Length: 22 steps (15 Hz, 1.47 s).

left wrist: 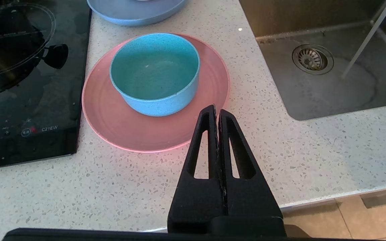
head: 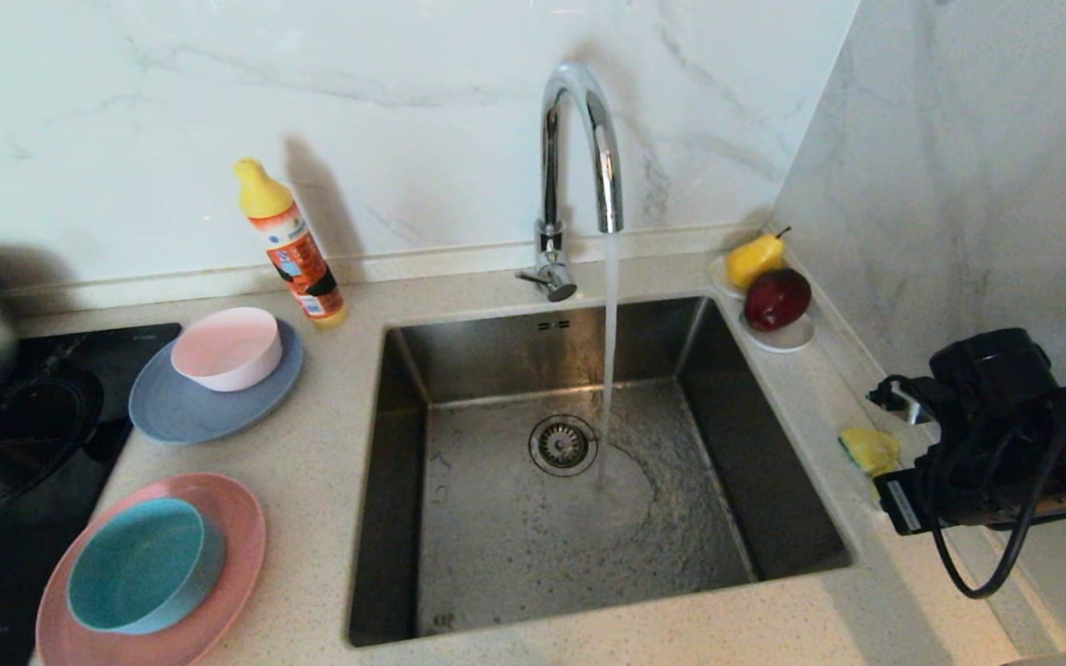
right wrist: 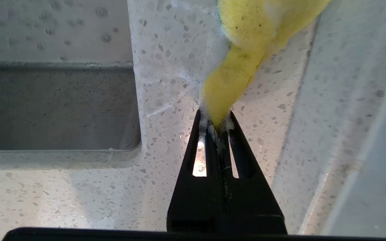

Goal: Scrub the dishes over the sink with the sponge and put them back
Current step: Pick up a bowl and the sponge

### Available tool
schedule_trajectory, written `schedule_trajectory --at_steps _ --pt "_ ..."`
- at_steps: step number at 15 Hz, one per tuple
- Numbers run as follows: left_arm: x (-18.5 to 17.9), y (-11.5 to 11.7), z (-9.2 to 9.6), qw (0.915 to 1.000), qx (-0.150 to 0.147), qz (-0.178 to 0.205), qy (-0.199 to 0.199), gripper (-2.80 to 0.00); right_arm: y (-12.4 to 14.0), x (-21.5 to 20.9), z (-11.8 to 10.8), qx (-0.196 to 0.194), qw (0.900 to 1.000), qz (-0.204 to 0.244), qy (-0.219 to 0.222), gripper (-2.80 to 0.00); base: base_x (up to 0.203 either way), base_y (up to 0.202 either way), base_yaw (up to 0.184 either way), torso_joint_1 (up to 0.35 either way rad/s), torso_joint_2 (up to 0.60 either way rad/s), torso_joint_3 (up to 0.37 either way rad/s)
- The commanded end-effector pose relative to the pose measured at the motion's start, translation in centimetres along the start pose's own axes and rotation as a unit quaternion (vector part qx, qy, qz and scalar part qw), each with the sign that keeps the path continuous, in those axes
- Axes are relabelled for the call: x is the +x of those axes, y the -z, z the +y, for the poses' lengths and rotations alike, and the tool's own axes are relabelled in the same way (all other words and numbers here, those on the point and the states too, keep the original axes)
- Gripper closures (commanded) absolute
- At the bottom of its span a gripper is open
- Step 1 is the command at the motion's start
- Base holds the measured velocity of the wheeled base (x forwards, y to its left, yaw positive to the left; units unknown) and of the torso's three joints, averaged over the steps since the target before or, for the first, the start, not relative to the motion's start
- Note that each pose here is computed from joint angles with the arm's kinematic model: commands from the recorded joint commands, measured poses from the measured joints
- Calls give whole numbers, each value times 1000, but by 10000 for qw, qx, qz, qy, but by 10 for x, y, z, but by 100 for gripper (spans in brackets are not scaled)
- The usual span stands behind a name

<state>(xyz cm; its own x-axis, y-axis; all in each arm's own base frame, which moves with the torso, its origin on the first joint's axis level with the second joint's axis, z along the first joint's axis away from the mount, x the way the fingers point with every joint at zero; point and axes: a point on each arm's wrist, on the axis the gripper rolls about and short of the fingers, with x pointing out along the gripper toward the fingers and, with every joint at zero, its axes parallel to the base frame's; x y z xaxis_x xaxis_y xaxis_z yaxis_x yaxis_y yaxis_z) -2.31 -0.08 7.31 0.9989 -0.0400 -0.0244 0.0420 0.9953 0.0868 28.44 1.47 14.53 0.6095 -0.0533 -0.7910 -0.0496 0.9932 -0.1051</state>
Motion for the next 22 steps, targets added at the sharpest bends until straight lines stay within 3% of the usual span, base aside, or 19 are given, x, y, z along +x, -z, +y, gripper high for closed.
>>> schedule_trajectory --at_steps 1,5,14,15,22 --pt "0 0 0 10000 5 8 0 0 -2 -13 0 23 9998 -196 -1 0 0 0 0 0 0 0" --pt "0 0 0 10000 5 8 0 0 -3 -26 3 -80 9993 -370 -32 0 0 0 0 0 0 0" --pt "0 0 0 10000 5 8 0 0 11 -3 6 -119 9999 109 -14 0 0 0 0 0 0 0" --pt "0 0 0 10000 5 8 0 0 10 -2 6 -103 9999 113 -3 -280 0 0 0 0 0 0" --pt "0 0 0 10000 5 8 0 0 7 -6 5 -57 10000 10 13 -280 0 0 0 0 0 0"
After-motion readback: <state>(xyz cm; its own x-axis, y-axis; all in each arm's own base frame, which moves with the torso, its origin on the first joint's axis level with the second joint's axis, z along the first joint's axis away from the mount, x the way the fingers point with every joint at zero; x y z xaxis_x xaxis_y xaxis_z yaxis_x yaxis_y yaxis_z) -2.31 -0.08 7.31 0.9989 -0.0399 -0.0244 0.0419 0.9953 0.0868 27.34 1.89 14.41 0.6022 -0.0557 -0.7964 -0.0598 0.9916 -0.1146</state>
